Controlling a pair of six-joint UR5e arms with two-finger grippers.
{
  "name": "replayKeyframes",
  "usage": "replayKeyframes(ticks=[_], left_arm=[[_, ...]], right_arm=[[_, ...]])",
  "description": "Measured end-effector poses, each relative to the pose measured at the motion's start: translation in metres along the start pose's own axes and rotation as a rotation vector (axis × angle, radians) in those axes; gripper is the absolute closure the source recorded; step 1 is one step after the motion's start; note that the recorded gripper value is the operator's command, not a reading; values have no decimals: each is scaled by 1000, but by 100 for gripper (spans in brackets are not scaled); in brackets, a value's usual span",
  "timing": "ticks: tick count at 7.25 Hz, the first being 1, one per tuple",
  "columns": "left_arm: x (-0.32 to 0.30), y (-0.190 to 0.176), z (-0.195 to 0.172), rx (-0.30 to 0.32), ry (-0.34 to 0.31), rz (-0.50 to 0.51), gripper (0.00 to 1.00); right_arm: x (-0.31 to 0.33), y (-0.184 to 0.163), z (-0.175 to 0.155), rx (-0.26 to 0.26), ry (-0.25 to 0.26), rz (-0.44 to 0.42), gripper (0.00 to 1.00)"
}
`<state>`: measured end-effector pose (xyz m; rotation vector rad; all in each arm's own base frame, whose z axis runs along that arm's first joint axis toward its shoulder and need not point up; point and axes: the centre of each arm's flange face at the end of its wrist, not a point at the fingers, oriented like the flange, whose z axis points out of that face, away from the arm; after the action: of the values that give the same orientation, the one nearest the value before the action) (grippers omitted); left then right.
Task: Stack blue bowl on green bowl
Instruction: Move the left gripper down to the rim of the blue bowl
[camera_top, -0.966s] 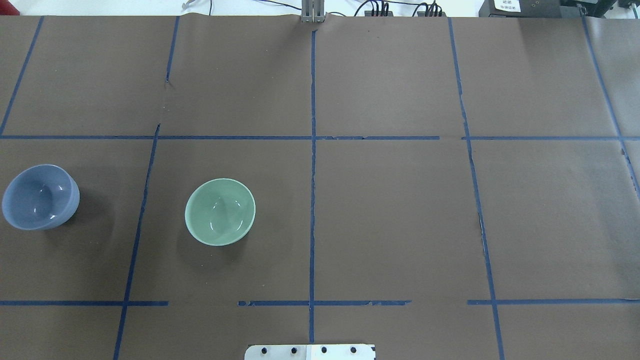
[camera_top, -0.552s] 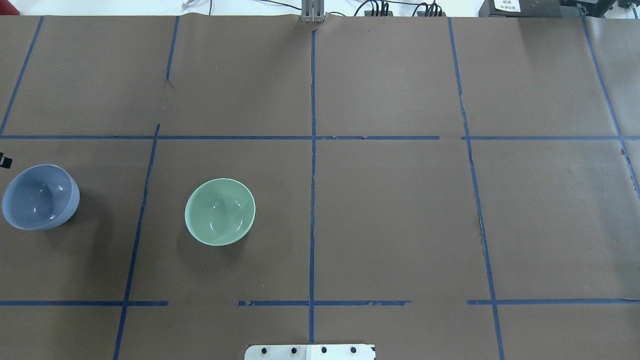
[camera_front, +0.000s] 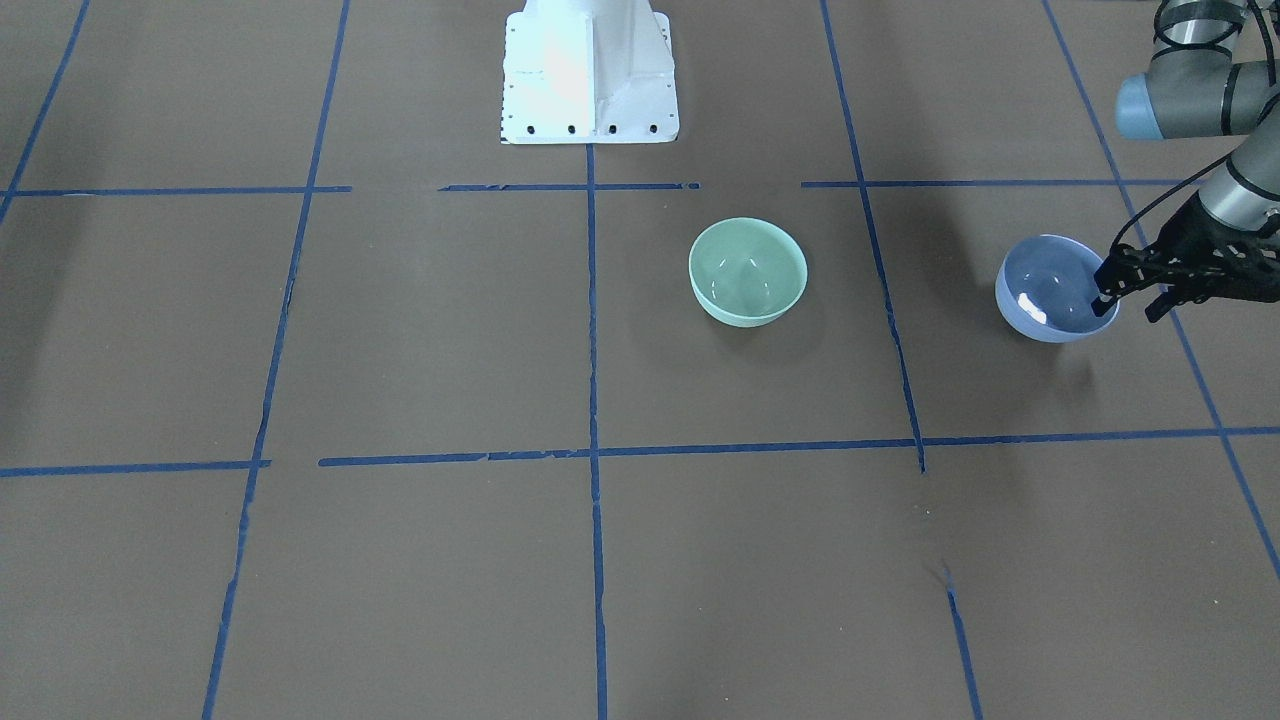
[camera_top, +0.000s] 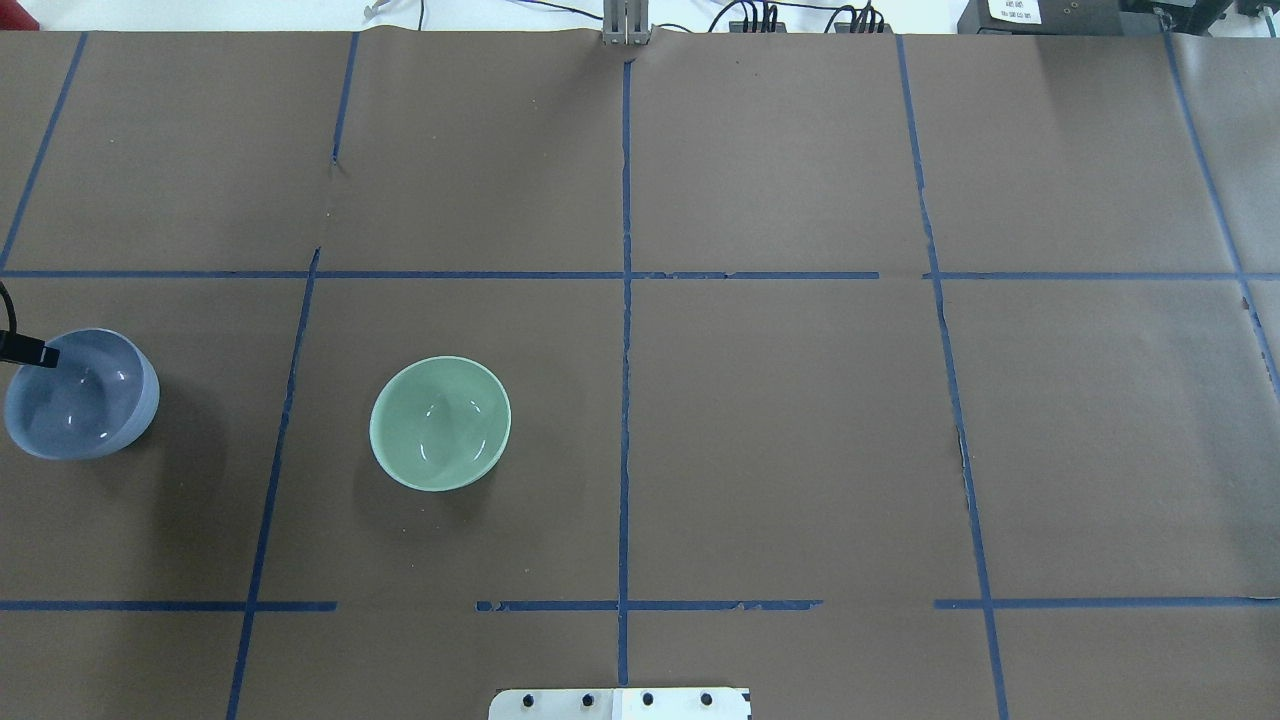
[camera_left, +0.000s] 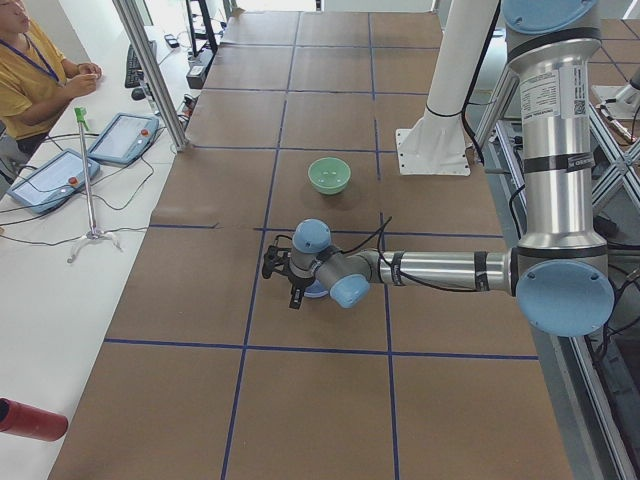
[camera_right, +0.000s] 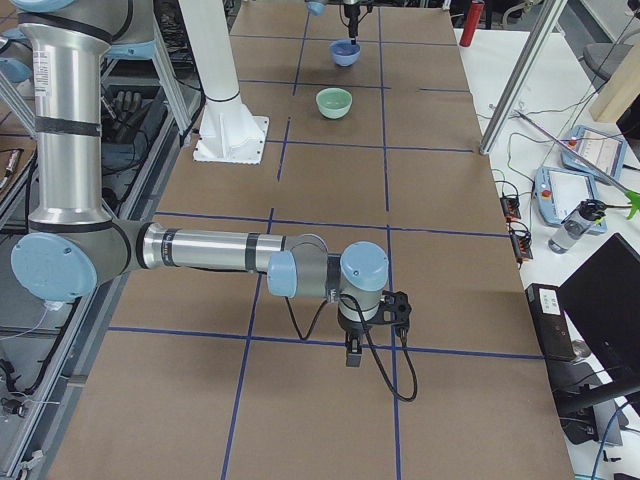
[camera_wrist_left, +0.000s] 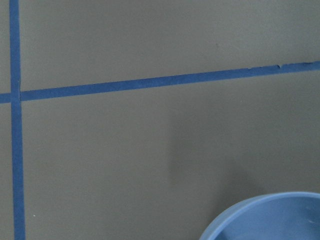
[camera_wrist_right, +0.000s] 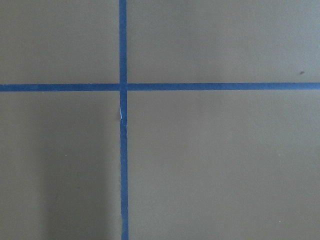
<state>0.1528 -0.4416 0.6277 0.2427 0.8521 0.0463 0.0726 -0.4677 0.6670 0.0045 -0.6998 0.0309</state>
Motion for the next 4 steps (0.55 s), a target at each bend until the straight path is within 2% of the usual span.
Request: replayKeyframes(ticks=[4], left_arm=[[6, 0, -7, 11, 22, -2, 100]], right_arm=[[0, 0, 0, 0, -1, 0, 0]])
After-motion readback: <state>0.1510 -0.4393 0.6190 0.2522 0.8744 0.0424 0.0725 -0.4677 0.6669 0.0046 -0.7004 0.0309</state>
